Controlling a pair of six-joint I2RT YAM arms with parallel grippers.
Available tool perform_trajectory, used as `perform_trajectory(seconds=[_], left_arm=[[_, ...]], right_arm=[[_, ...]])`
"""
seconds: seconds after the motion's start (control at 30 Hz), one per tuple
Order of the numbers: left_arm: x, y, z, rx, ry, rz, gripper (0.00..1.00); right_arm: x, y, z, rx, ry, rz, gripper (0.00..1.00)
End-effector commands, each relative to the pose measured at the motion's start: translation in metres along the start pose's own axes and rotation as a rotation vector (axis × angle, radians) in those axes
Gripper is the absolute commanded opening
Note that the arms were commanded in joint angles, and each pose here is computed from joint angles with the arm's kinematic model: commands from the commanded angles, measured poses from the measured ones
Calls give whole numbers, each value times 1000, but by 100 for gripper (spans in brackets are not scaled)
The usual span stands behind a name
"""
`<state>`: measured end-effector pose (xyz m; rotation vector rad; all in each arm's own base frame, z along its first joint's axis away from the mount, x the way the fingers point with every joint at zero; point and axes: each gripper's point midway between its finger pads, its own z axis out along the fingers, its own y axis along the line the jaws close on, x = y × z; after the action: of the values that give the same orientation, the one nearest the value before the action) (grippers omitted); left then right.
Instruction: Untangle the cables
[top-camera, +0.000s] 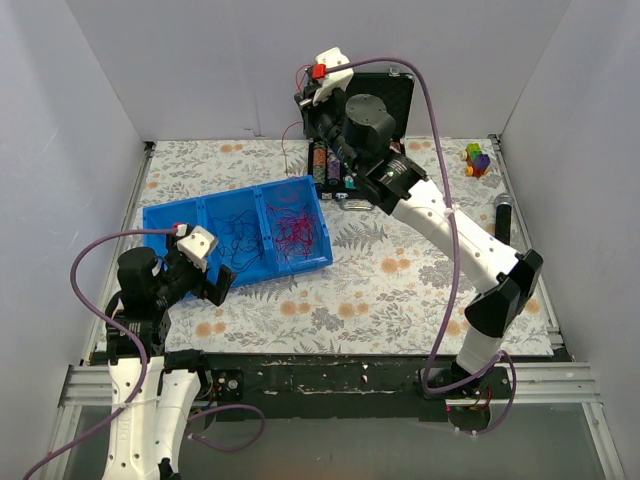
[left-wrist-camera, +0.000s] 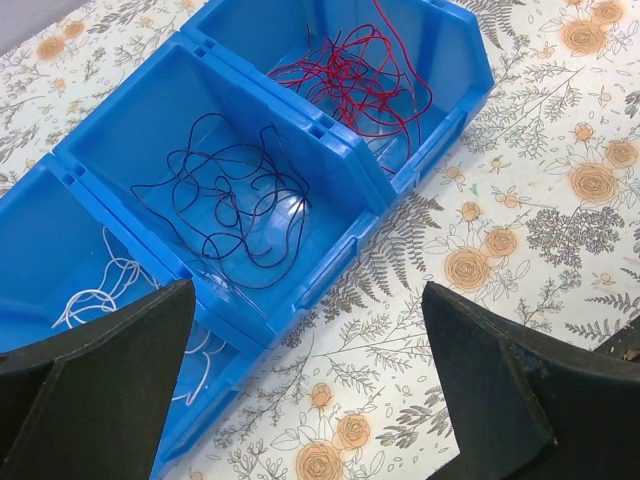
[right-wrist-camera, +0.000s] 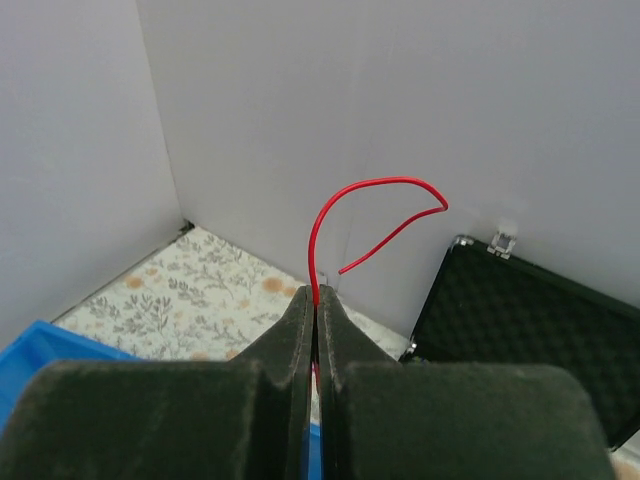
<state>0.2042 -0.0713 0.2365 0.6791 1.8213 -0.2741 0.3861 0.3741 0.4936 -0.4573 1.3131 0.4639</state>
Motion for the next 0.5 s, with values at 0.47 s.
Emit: perform_trajectory(seconds=[0.47], left_arm=[[-4, 2, 1, -6, -10, -6, 98]], right_arm=[[259, 45, -41, -54, 529, 126, 1]])
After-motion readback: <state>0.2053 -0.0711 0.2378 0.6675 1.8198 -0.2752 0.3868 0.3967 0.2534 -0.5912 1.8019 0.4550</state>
